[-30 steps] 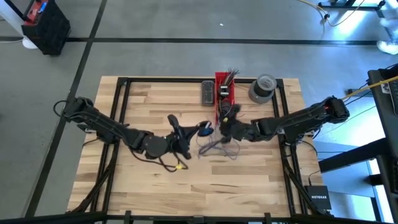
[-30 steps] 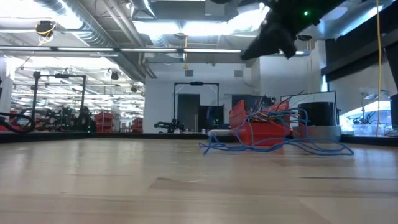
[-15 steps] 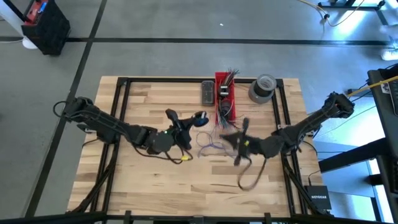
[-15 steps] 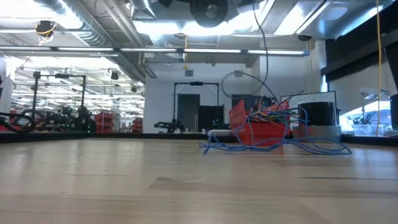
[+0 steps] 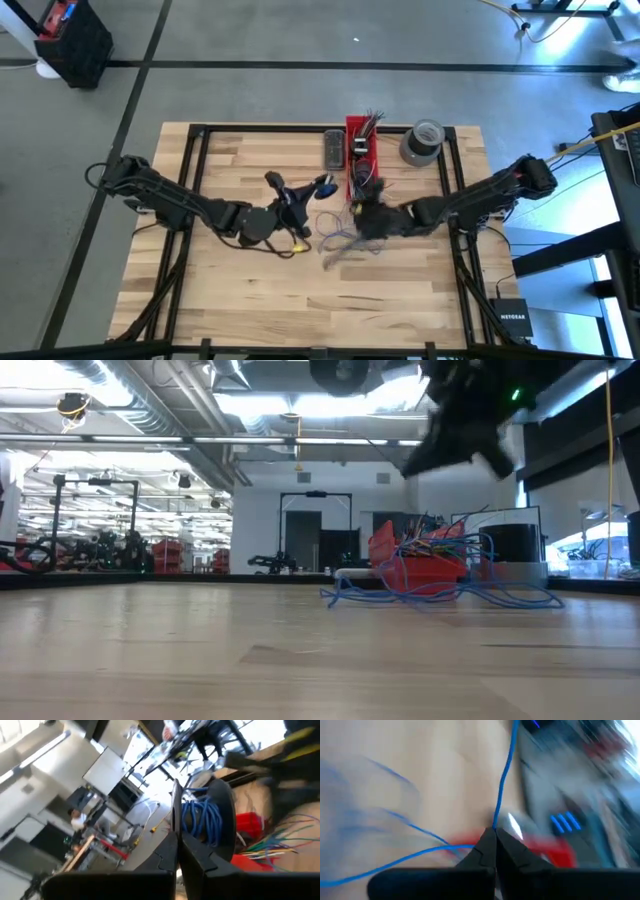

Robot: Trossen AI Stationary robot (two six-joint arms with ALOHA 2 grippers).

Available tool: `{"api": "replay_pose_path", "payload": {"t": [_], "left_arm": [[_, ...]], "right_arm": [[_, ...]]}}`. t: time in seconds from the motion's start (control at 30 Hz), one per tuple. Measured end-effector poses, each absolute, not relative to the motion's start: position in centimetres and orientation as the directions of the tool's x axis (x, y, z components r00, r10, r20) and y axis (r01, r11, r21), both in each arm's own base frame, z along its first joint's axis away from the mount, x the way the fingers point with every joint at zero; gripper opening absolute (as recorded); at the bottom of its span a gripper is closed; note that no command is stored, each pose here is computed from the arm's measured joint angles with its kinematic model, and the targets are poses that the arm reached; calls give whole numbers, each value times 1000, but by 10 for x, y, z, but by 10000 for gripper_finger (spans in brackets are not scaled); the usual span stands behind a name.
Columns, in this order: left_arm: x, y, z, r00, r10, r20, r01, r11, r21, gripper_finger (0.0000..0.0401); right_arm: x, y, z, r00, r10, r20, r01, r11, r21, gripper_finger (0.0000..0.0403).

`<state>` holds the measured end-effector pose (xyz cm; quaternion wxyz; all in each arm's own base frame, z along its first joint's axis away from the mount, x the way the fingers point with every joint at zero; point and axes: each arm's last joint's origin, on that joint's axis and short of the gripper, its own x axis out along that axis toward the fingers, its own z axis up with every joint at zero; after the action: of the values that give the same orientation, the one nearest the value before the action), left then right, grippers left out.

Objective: Coil cords
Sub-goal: Uncoil the blue wire from the black spool

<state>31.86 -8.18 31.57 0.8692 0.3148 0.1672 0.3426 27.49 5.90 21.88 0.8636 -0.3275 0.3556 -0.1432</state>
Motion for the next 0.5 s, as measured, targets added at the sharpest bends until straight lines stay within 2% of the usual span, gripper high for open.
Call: {"api": "replay_pose_path", "payload": {"t": [0.07, 0.13, 0.2, 0.27, 0.37, 0.5], "left_arm": [[316, -90, 316, 727, 683, -74, -459, 563, 687, 5], [314, -97, 316, 741, 667, -78, -425, 556, 714, 5], [311, -103, 313, 751, 654, -94, -390, 554, 736, 5], [309, -106, 310, 751, 651, -110, -364, 548, 754, 5], [308, -104, 305, 725, 676, -127, -359, 530, 768, 5], [308, -92, 299, 673, 724, -152, -362, 501, 786, 5]], "right_arm": [[267, 46, 217, 594, -643, -483, 170, 687, -706, 3], [256, 36, 225, 496, -776, -390, 332, 584, -741, 3], [241, 31, 239, 429, -857, -285, 472, 482, -738, 3], [229, 34, 254, 419, -883, -209, 579, 438, -688, 3], [212, 47, 277, 489, -859, -152, 660, 478, -579, 3], [199, 70, 295, 617, -776, -129, 637, 590, -496, 3]]}}
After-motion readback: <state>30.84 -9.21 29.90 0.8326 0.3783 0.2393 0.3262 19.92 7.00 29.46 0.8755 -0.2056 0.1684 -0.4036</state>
